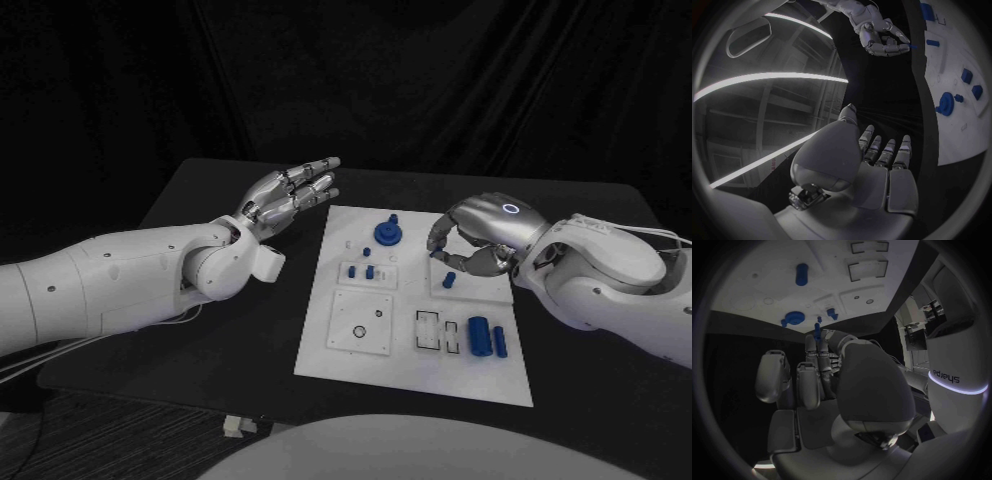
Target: Assemble the parts on the task board
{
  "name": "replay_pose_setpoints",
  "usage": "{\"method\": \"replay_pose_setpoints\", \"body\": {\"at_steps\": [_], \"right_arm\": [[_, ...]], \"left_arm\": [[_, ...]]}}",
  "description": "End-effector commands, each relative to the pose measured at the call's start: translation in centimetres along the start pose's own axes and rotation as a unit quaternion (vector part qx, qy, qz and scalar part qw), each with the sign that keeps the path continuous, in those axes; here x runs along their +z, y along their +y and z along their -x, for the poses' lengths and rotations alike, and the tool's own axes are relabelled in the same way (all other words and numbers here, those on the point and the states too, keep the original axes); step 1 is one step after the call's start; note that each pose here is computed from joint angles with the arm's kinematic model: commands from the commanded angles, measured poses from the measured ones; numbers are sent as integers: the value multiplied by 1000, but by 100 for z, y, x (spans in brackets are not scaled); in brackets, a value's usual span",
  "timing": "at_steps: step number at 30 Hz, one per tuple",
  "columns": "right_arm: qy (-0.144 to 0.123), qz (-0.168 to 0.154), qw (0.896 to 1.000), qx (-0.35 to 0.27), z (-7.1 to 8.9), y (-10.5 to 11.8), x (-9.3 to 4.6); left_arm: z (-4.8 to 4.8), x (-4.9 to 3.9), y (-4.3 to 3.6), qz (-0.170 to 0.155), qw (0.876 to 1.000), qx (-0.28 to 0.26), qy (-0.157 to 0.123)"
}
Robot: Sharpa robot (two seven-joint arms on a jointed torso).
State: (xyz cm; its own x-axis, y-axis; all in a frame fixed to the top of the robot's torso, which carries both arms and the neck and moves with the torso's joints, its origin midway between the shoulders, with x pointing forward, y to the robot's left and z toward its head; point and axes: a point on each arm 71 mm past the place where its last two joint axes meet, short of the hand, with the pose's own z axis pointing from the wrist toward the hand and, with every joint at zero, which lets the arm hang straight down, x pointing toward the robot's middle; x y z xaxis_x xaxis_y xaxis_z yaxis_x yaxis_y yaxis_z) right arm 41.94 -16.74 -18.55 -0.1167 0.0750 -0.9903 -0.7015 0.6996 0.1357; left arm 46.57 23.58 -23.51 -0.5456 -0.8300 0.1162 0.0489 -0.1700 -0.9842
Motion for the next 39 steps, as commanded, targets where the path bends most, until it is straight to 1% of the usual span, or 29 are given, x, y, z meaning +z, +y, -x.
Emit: {"method": "replay_pose_setpoints", "body": {"at_steps": [1,12,18,28,39], "right_arm": [[11,3,1000,-5,-78,114,25],[40,39,998,3,-419,389,121],[56,51,997,7,-547,487,182],[74,60,995,13,-675,579,241],[73,69,995,18,-723,650,279]], "left_arm": [[-8,-5,-10,-8,1000,-4,5],[-10,-11,-4,-6,1000,-5,5],[-14,-12,2,-5,1000,-6,5],[-22,-18,22,-2,1000,-8,6],[-13,-40,47,1,1000,-9,5]]}}
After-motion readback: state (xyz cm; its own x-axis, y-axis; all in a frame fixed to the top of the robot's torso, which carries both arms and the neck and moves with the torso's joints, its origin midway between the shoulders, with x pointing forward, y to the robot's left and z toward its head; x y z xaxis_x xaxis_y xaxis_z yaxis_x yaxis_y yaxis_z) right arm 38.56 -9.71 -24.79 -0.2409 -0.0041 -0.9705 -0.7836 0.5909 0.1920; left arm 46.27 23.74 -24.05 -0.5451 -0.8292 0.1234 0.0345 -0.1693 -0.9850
